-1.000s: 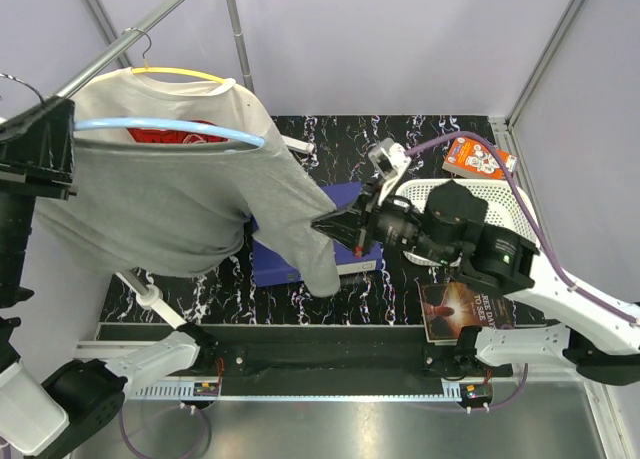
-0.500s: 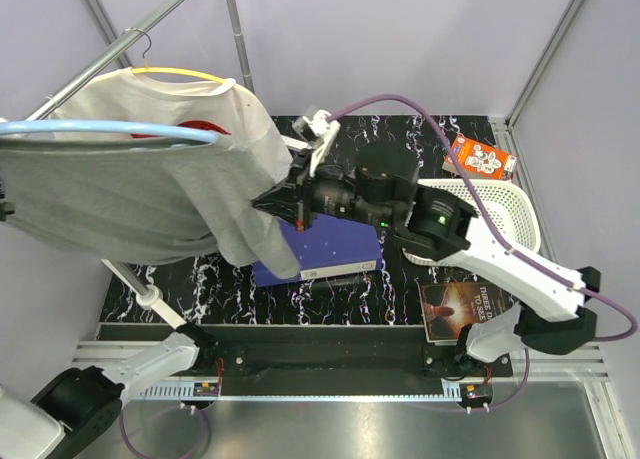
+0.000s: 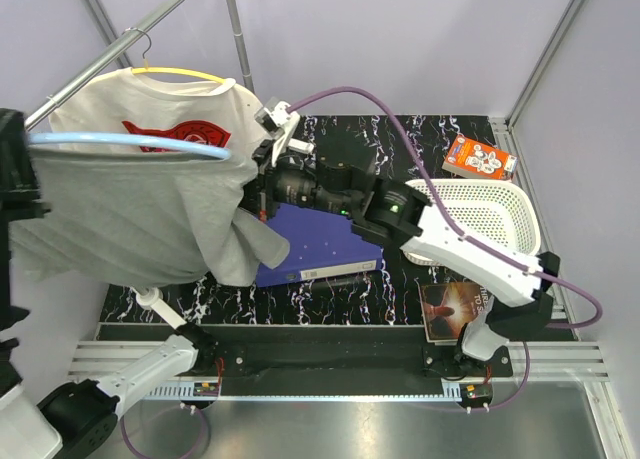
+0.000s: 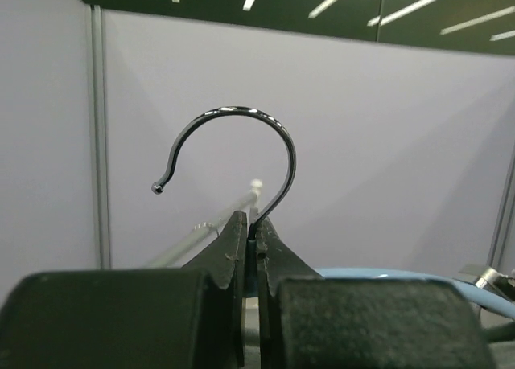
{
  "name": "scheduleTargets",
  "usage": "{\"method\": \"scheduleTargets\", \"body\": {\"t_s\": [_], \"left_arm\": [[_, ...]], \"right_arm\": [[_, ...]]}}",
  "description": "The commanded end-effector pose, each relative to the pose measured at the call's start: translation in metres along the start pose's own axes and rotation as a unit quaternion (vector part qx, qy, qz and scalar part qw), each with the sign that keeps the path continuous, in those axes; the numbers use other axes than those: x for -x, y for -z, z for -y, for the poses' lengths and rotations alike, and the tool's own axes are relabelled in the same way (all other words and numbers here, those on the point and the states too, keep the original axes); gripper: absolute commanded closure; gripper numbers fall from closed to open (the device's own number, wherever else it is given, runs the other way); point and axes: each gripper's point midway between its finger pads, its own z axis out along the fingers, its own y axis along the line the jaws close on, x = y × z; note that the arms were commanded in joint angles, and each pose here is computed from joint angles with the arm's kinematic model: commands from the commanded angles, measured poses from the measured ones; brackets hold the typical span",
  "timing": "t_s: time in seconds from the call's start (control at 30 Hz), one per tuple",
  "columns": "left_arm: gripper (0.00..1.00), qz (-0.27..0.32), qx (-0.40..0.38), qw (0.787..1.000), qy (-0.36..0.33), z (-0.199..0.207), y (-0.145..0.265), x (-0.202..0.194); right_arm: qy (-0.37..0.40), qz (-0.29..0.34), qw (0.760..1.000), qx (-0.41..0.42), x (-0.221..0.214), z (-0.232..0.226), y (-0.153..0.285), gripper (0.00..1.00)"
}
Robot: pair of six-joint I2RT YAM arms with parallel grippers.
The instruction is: Remove the t-shirt from the hanger
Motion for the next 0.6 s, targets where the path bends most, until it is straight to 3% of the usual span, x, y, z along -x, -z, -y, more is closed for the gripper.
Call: {"method": "scheduleTargets", "body": {"t_s": [0.0,0.1,0.17,0.33,0.43,0.47,0.57], "left_arm": [[1.0,-0.051,0.036,0.997,-0.037,-0.005,-0.013,-0.048],[1.0,-0.079,0.062,0.992,-0.075,-0.018,-0.002,-0.071],[1.0,-0.07,0.072,0.991,-0.083,-0.026,0.011,-0.066],[1.0,-0.092,0.081,0.988,-0.1,-0.034,0.028,-0.082],[1.0,-0.125,0.084,0.981,-0.119,-0.037,0.034,-0.104],[1.0,-0.135,0.095,0.978,-0.125,-0.041,0.036,-0.109],[1.0,-0.151,0.133,0.969,-0.144,-0.055,0.046,-0.119]], "right_arm": [[-0.056,0.017,0.998,-0.019,-0.028,0.045,-0.052,1.0],[-0.088,-0.011,0.996,0.015,-0.061,0.049,-0.077,1.0],[-0.112,-0.019,0.992,0.049,-0.072,0.042,-0.087,1.0],[-0.167,-0.107,0.976,0.087,-0.146,0.045,-0.105,1.0],[-0.174,-0.166,0.97,0.041,-0.18,0.061,-0.099,0.79],[-0.173,-0.194,0.965,0.018,-0.198,0.071,-0.091,0.61],[-0.159,-0.225,0.961,-0.024,-0.217,0.086,-0.069,0.43]]}}
